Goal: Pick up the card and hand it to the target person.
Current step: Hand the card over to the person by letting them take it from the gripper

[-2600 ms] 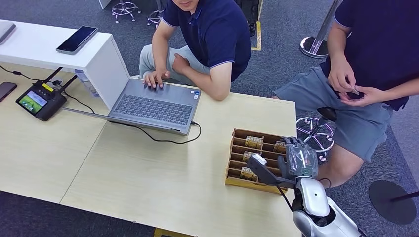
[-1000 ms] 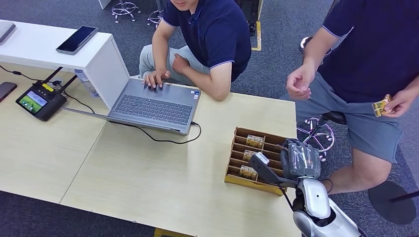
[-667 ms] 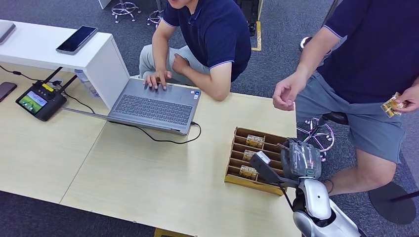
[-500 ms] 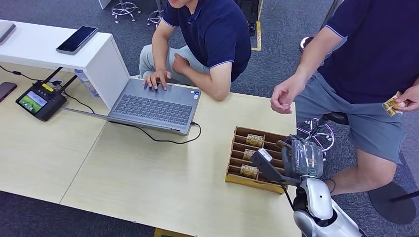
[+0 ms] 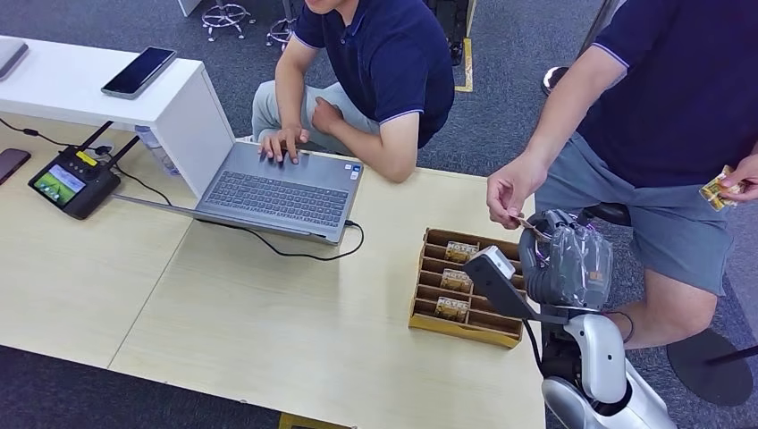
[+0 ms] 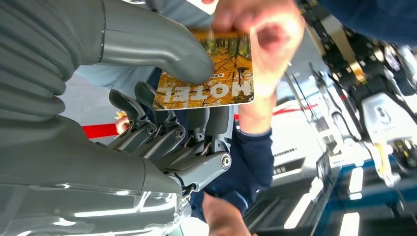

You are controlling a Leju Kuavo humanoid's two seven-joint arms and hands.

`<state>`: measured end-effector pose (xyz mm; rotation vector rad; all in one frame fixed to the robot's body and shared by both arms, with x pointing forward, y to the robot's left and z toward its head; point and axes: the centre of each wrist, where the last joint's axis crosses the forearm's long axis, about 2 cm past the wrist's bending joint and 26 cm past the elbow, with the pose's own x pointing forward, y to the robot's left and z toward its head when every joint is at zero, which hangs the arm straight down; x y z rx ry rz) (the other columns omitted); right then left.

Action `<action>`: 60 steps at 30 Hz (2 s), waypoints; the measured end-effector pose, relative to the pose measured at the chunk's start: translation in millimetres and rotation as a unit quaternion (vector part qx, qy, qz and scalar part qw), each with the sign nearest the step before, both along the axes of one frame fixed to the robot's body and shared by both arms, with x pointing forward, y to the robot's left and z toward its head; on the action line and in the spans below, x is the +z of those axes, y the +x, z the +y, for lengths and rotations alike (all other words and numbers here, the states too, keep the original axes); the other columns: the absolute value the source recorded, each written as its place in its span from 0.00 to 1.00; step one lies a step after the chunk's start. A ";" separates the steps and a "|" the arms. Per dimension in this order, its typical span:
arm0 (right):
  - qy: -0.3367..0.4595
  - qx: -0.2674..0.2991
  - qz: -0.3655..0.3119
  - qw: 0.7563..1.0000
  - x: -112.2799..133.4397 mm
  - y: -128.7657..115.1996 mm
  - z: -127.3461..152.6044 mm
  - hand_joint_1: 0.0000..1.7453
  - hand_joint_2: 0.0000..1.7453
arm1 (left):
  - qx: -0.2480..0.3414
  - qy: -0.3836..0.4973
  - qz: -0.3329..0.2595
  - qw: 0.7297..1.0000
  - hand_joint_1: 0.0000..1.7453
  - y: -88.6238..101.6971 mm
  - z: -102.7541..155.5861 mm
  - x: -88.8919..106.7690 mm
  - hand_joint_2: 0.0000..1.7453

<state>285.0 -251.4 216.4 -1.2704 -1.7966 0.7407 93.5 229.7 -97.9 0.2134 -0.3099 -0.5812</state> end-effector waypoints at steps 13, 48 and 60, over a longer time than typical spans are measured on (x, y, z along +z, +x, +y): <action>0.016 0.027 -0.034 0.999 7.6 -10.5 5.7 0.15 1.00 | 0.005 0.018 -0.002 1.000 0.00 0.1 1.0 0.1 0.25; 0.480 0.232 0.182 0.826 -57.8 -87.2 -21.8 0.00 1.00 | 0.050 0.013 0.008 0.999 0.00 -21.2 11.3 -5.1 0.00; 0.487 0.225 0.207 0.819 -64.7 -95.6 -26.9 0.00 1.00 | 0.060 0.015 0.003 0.998 0.00 -20.5 14.6 -5.3 0.00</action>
